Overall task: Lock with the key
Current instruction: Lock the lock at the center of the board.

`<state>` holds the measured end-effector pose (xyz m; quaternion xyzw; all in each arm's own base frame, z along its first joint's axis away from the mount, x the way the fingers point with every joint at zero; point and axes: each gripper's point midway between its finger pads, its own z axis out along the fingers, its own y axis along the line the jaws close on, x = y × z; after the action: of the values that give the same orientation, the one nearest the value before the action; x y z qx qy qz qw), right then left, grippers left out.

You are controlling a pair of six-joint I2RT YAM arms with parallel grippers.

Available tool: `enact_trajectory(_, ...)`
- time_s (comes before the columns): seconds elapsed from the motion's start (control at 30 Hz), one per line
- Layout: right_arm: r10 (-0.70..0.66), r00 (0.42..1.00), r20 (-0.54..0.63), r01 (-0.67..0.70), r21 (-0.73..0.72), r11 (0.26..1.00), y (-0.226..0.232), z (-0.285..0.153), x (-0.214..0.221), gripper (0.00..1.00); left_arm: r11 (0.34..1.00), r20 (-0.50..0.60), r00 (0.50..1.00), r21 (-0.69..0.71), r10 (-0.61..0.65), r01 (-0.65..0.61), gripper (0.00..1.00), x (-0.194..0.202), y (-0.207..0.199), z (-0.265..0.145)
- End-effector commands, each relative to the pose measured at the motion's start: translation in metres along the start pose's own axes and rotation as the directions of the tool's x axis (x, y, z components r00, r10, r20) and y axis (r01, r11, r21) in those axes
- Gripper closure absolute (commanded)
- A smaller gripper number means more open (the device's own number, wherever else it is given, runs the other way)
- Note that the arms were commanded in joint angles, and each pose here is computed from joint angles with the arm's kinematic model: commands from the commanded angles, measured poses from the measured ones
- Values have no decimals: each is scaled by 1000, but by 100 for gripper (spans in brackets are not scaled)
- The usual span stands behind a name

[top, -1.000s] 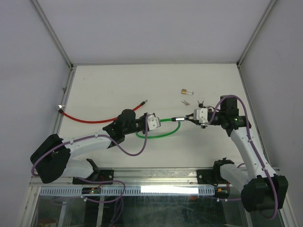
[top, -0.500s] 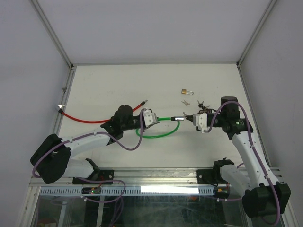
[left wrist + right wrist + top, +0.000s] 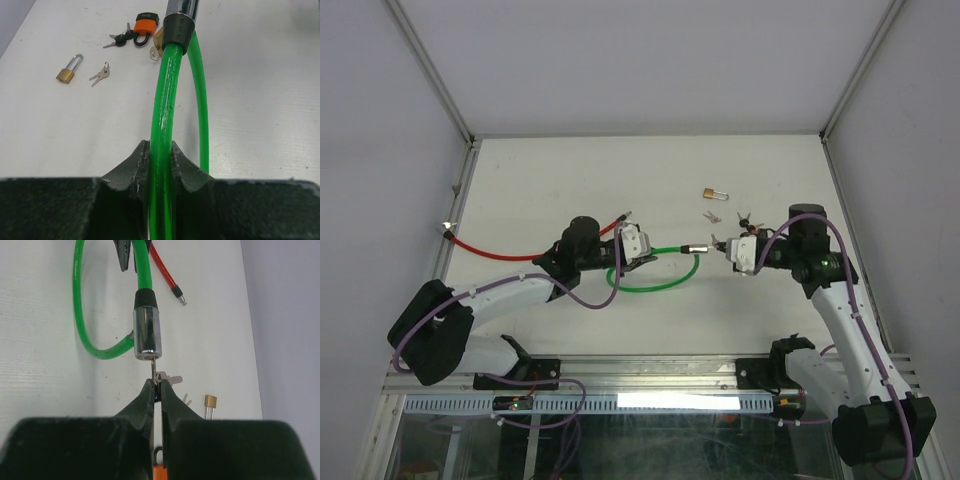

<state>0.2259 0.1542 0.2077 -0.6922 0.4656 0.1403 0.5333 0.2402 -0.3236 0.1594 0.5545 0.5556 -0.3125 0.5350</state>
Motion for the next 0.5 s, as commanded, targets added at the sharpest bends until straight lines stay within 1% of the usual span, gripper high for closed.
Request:
enact_trajectory(0.0,9,988,-156,14,148,989,-40,-31,14,100,991,-144,981,15,-130,134,100,45,-15,-16)
enact_trajectory(0.2,147,978,-147,-119,184,976,-42,-33,22,100,992,-121,985,-4,-127,127,100,40,-14,-20)
enact_trajectory(0.3,274,957,-100,-240,260,935,-53,-34,23,100,991,-89,987,-21,-137,136,100,32,-12,-22)
enact_trajectory(0.37,371,928,-42,-343,296,891,-58,-32,23,100,988,-52,986,-33,-156,154,100,23,-12,-24)
enact_trajectory(0.4,442,897,5,-423,300,855,-58,-28,21,100,986,-26,986,-34,-162,162,100,17,-12,-25)
enact_trajectory(0.47,508,859,62,-504,276,818,-54,-20,21,100,980,29,981,-38,-192,193,100,6,-13,-28)
